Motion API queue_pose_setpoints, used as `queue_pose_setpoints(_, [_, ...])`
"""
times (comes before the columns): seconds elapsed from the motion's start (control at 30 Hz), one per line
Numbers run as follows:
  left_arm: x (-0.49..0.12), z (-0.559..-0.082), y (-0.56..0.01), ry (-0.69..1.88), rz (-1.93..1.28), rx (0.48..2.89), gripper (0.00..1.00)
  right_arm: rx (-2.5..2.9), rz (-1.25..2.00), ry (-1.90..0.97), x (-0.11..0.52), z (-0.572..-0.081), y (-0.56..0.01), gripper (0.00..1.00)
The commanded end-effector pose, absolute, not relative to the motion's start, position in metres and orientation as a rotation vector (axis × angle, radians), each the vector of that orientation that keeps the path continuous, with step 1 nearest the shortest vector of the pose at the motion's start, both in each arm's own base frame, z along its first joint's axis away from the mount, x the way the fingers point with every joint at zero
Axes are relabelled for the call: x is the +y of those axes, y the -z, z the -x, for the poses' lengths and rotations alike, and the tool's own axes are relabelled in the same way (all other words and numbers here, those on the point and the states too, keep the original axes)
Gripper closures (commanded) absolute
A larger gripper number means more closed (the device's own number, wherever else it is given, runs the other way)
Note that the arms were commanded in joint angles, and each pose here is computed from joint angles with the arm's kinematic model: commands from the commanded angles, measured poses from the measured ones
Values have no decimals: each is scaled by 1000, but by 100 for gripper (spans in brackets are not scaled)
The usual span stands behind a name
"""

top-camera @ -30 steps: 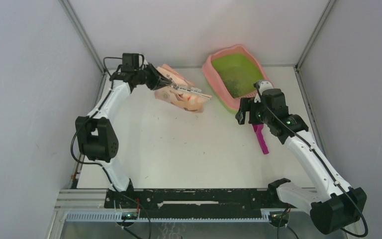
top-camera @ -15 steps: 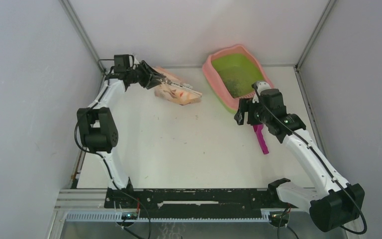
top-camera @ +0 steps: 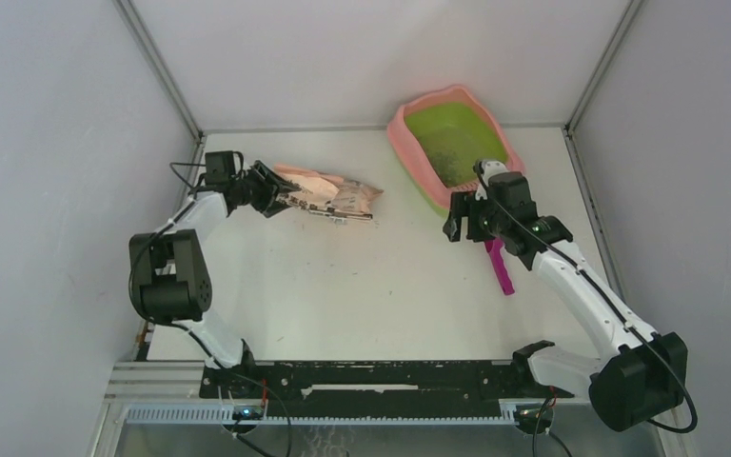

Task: Fill the litter box with clean litter
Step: Move the cat litter bag to the center of the board.

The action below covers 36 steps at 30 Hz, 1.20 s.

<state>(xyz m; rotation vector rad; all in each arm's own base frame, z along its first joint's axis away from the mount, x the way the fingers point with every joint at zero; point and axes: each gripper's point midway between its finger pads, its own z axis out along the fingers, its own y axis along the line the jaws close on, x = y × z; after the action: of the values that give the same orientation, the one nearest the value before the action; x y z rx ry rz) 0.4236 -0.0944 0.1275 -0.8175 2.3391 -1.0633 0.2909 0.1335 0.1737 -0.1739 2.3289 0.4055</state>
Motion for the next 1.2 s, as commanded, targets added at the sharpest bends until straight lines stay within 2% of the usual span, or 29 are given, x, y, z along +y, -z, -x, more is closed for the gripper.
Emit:
queue_pose_setpoints(0.0, [-66,-437,-146,964,871,2197,43,2316,54,-315,110,-302,-168,13])
queue_pose_setpoints(0.13, [-62,-460,-142,957,895,2197,45,2362,-72,-164,74,-308,-143,8])
queue_pose_setpoints(0.5, [-67,-500,-126,1004,900,2212,62,2385,-262,61,30,-332,-95,8])
queue_pose_setpoints(0.83, [-51,-553,-149,970,880,2215,61,2390,-291,109,10,-353,-78,10])
queue_pose_setpoints(0.9, [-50,-554,-152,971,866,2232,54,2406,-299,96,9,-356,-71,12])
queue_pose_setpoints(0.93, [-50,-552,-154,973,861,2234,42,2410,-301,86,10,-358,-69,15])
queue_pose_setpoints(0.97, [-51,-548,-158,972,853,2232,21,2415,-297,72,12,-360,-67,18])
queue_pose_setpoints(1.03, [-49,-539,-165,959,846,2224,3,2430,-290,54,15,-362,-64,28])
queue_pose_setpoints(1.17, [-44,-517,-175,960,865,2183,0,2440,-267,44,23,-362,-62,40])
